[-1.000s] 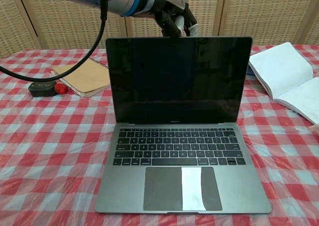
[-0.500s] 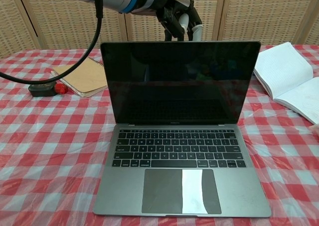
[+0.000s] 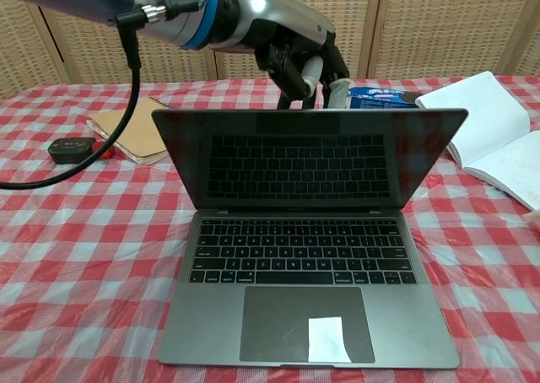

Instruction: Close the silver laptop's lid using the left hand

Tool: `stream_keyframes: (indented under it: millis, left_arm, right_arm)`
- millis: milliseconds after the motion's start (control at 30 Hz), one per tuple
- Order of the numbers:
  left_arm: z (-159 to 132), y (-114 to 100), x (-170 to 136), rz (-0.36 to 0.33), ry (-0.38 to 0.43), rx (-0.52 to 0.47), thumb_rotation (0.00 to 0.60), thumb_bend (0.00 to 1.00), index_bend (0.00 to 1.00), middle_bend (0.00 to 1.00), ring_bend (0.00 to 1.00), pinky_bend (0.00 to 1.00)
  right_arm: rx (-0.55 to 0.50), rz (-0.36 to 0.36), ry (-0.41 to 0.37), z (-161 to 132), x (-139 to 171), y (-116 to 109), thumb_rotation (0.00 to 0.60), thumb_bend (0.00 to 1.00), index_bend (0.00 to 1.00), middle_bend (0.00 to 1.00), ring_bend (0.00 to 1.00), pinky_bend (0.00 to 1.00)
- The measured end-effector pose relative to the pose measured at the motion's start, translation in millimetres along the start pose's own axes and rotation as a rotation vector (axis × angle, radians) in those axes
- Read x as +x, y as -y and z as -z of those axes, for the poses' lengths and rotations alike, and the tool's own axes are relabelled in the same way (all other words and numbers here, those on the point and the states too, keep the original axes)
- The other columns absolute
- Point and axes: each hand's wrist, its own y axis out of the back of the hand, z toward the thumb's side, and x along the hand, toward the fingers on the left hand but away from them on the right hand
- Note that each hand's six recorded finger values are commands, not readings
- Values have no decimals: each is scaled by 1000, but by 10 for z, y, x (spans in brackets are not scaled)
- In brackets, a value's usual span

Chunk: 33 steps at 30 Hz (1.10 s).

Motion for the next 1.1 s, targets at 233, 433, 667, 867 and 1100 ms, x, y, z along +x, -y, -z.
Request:
stream_keyframes:
  millis: [233,433,667,867,1100]
  left_arm:
    - [13,278,-205,51,26,19,600,1000,523,404,393,468]
    - [84,484,-336,87,30,13,600,1000,522,404,393,468]
    - [158,667,-427,116,34,-7,600,1000,521,404,393,468]
    - [186,878,-467,157,43,-21,600,1000,520,404,393,466]
    - [235,1060,-466,190,43,-50,600,1000,517,404,393,461]
  right_arm:
    - [5,2,4,2,-1,1,600,617,0,0,0,0]
    - [12,3,1,-4,-2,11,600,619,0,0,0,0]
    - [18,-1,6,-3,-1,28,600,619,0,0,0,0]
    - [21,-5,15,6,-1,31,600,626,0,0,0,0]
    - [21,-7,20,18,-1,28,600,628,0,0,0,0]
